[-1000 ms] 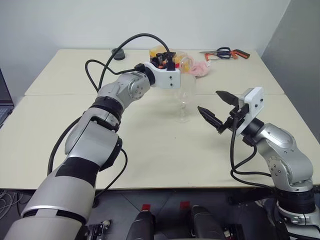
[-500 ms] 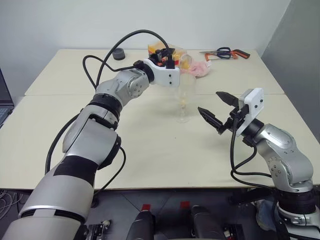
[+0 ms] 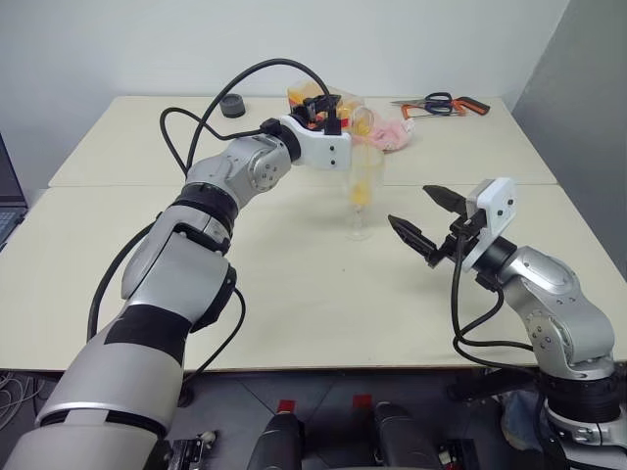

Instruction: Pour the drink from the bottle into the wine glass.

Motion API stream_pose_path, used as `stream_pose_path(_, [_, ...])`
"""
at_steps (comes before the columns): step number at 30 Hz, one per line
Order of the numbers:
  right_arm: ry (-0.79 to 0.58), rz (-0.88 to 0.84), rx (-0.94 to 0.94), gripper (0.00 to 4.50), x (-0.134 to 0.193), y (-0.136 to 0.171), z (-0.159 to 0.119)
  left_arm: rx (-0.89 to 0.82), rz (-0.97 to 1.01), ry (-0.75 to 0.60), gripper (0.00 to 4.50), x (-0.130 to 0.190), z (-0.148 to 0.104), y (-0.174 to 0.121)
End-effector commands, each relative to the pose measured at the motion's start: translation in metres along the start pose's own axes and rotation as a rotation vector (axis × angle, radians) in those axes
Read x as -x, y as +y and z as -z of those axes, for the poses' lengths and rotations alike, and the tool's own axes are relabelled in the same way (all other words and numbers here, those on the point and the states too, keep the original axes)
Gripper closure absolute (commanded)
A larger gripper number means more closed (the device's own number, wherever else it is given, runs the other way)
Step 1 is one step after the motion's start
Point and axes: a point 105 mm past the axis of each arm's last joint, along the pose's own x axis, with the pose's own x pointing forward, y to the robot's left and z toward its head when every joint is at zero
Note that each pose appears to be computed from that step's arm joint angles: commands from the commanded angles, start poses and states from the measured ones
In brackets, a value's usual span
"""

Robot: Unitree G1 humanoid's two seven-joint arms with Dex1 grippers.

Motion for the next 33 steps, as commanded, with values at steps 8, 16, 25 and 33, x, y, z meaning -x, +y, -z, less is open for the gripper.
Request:
stream_pose_path(8, [-0.039, -0.023, 0.032, 0.0, 0.0035, 0.0054, -0.0134, -0.041, -0.087, -0.037, 2.85, -0.0032, -0.0077, 0.0322])
stream_pose_path(16, [-0.041, -0.013, 0.031, 0.0, 0.0051, 0.0038, -0.011, -0.053, -0.09, -0.04, 2.85, -0.0032, -0.0082, 0.0329])
stream_pose_path(25, [-0.045, -0.006, 0.026, 0.0, 0.0058, 0.0038, -0.0097, -0.055, -0.095, -0.034, 2.85, -0.0025, -0.0065, 0.035])
stream_pose_path(33, [-0.046, -0.004, 0.027, 0.0, 0.0055, 0.0038, -0.0094, -0.062, -0.097, -0.044, 2.85, -0.003, -0.0085, 0.0368])
